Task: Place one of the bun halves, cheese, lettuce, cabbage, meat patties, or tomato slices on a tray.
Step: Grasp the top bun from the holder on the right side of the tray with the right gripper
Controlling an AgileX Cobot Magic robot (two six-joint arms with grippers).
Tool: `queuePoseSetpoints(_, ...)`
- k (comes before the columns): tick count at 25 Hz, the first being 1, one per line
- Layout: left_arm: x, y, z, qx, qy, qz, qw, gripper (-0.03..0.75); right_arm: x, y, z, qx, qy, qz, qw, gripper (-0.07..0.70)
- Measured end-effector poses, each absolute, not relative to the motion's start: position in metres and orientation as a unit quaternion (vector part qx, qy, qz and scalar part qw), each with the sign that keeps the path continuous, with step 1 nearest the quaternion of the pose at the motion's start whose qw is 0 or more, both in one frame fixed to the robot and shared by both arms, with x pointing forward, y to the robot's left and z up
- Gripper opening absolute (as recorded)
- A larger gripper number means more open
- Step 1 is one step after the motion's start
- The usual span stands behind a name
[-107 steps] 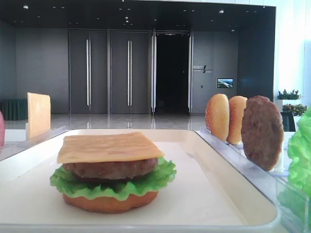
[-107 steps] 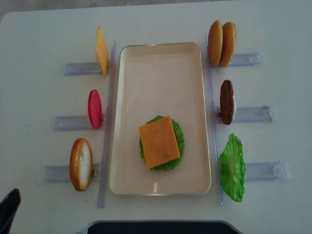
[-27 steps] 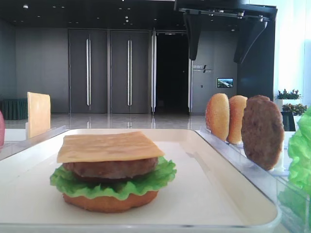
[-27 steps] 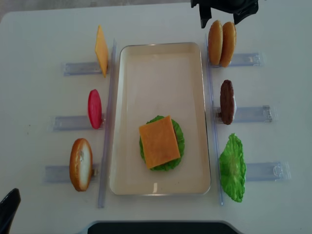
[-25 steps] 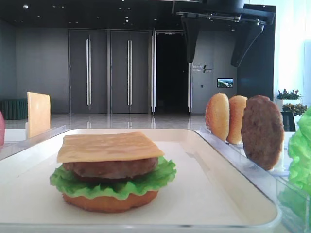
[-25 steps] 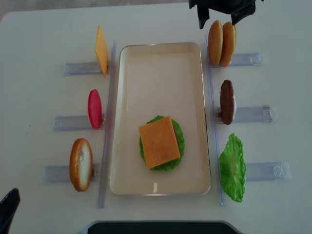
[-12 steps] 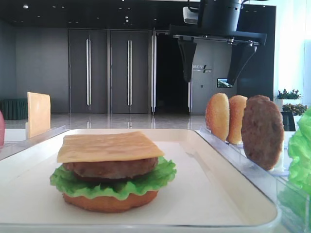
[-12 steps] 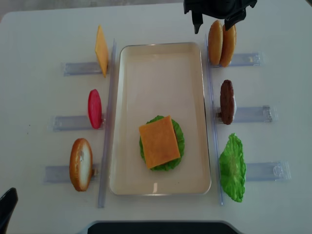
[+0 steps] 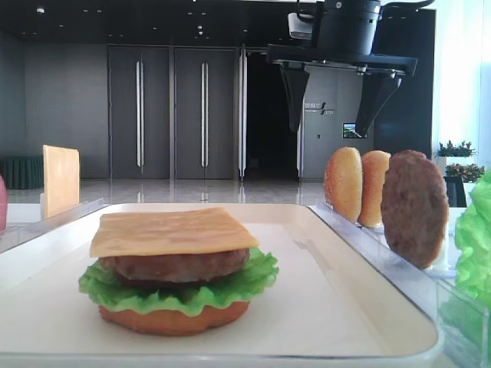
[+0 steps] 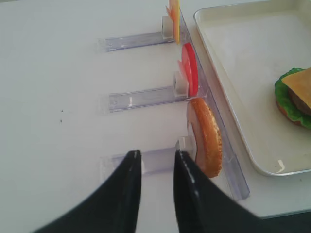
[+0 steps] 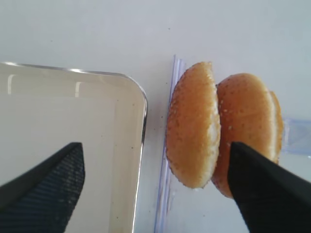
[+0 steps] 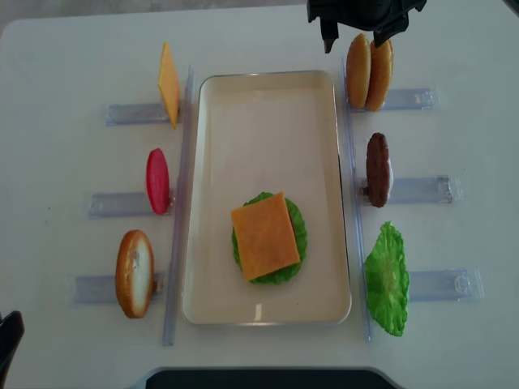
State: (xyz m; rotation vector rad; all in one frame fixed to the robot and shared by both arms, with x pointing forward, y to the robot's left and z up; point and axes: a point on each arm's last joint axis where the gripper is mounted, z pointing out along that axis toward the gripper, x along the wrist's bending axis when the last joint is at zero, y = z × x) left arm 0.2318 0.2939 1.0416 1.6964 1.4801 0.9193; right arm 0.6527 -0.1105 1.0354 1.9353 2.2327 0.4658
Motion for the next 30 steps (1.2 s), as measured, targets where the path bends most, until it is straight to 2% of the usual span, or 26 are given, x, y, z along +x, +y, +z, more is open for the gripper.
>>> queuePoseSetpoints(9, 0.232, 0.294, 1.042, 0.654, 0.571, 0.354, 0.348, 0.072, 0.653, -0.110, 1.034, 0.642, 0.747, 0.155, 0.072, 0.570)
queuePoseSetpoints(14, 0.232, 0.294, 1.042, 0.654, 0.571, 0.354, 0.348, 0.011, 0.655, -0.108, 1.018, 0.640, 0.754, 0.130, 0.061, 0.570)
queuePoseSetpoints(24, 0.232, 0.294, 1.042, 0.654, 0.571, 0.354, 0.348, 0.000, 0.661, -0.106, 1.005, 0.639, 0.756, 0.129, 0.065, 0.566)
queuePoseSetpoints(30, 0.232, 0.294, 1.042, 0.654, 0.571, 0.354, 0.348, -0.001, 0.664, -0.107, 1.000, 0.635, 0.759, 0.123, 0.076, 0.506)
